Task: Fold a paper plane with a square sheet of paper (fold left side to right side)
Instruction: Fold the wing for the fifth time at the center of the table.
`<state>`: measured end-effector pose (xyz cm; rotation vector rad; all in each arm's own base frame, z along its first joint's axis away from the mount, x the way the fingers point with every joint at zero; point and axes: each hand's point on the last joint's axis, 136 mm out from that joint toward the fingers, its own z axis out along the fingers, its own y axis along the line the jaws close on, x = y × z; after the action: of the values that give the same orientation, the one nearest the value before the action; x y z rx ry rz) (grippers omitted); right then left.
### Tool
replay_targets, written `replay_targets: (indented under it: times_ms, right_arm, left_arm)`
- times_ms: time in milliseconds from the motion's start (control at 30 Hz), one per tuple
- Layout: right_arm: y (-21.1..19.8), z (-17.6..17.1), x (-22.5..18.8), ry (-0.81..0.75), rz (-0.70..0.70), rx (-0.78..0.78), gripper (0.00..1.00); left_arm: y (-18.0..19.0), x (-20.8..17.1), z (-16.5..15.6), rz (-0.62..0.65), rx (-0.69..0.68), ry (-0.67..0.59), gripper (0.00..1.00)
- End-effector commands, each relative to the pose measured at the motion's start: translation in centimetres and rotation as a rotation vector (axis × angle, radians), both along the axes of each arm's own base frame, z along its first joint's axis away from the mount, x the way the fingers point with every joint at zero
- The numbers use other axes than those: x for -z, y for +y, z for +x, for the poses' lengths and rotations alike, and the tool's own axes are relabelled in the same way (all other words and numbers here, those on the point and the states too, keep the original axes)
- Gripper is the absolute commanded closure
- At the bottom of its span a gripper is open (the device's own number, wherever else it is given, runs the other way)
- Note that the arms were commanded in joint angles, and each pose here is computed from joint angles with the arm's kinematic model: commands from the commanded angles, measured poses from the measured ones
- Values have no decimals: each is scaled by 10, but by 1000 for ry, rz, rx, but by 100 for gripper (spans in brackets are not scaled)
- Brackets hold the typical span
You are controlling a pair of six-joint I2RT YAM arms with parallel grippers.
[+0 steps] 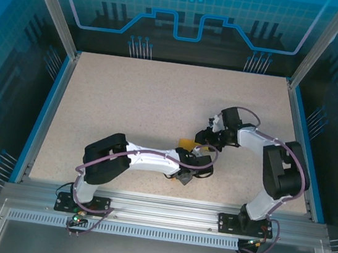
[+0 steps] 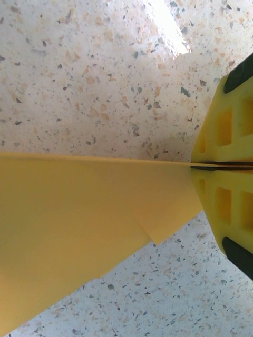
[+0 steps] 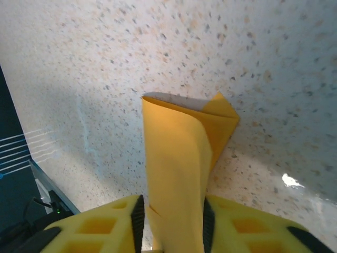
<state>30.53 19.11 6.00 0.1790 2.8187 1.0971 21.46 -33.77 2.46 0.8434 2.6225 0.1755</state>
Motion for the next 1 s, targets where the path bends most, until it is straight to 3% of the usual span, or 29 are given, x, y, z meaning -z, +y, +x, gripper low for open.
replay_targets:
  times_ms: [0,233,367,667,967]
  right_arm:
    - [-24,2,-11,-61,-55,70,56]
    - [-46,-10,-17,-110,-104,108,44]
    - [-40,-17,-13,-101,-61,100,43]
    - [-30,-26,2,-39,-27,92,42]
    - [-31,-27,6,-29,-43,89,42]
  left_arm:
    - [1,3,2,-14,-8,28,88]
    - [16,7,20,-18,-32,9,88]
    - [22,7,26,-32,-29,2,87]
    - [11,1,25,-108,-19,20,73]
    - [7,-2,26,-129,-28,27,81]
